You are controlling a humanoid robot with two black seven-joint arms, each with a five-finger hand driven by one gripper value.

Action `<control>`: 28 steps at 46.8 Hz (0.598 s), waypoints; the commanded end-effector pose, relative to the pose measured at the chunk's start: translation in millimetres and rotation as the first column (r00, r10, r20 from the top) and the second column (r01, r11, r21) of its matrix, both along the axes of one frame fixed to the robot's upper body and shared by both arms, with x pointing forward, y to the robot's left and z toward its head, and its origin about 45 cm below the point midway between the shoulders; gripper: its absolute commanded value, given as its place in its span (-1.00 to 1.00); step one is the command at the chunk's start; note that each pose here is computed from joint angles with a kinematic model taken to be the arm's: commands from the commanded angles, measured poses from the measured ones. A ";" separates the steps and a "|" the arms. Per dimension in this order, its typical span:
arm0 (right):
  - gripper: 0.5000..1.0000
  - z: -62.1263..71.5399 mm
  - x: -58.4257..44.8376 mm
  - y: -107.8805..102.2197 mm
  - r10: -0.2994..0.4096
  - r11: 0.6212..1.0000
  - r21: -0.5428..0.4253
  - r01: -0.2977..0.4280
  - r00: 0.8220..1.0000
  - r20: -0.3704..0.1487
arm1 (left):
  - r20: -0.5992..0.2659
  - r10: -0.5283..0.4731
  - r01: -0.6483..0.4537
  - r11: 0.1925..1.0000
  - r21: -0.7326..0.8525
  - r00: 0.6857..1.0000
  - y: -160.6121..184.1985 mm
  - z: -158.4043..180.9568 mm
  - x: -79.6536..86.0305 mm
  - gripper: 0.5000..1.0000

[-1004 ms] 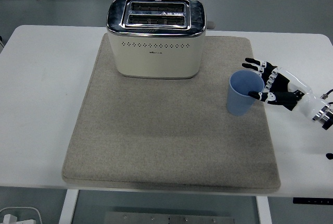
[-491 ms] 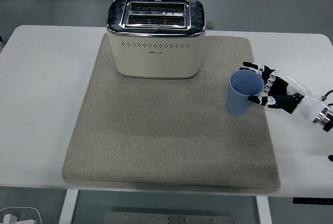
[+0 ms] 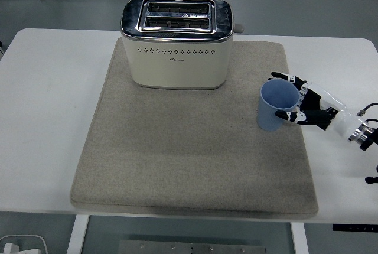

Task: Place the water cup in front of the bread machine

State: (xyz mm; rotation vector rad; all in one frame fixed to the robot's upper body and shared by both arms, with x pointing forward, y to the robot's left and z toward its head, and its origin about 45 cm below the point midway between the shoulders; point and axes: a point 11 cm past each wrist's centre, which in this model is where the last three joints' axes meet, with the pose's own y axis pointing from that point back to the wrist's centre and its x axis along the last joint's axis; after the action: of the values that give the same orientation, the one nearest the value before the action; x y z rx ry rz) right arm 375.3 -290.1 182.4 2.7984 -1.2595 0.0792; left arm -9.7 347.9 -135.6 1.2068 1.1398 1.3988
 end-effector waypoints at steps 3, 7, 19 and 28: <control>0.76 -2.1 0.2 5.4 0.001 1.000 0.002 -0.001 1.000 0.001 | 0.000 0.000 0.000 1.000 0.000 1.000 0.0 0.0 0.0 1.00; 0.76 -2.2 0.7 7.2 0.003 1.000 0.005 -0.003 1.000 0.002 | 0.000 0.000 0.000 1.000 0.000 1.000 0.0 0.0 0.0 1.00; 0.76 -5.5 0.8 15.1 0.009 1.000 0.018 -0.009 1.000 -0.002 | 0.000 0.000 0.000 1.000 0.000 1.000 0.0 0.0 0.0 1.00; 0.76 -6.7 1.5 16.7 0.003 1.000 0.004 -0.003 1.000 0.007 | 0.000 0.000 0.000 1.000 0.000 1.000 0.0 0.0 0.0 1.00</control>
State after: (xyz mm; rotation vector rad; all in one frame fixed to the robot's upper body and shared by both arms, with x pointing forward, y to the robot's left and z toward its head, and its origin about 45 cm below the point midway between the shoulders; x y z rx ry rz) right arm 376.4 -273.5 175.8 2.8116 -1.2528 0.0782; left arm -9.8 347.9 -135.6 1.2071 1.1403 1.3986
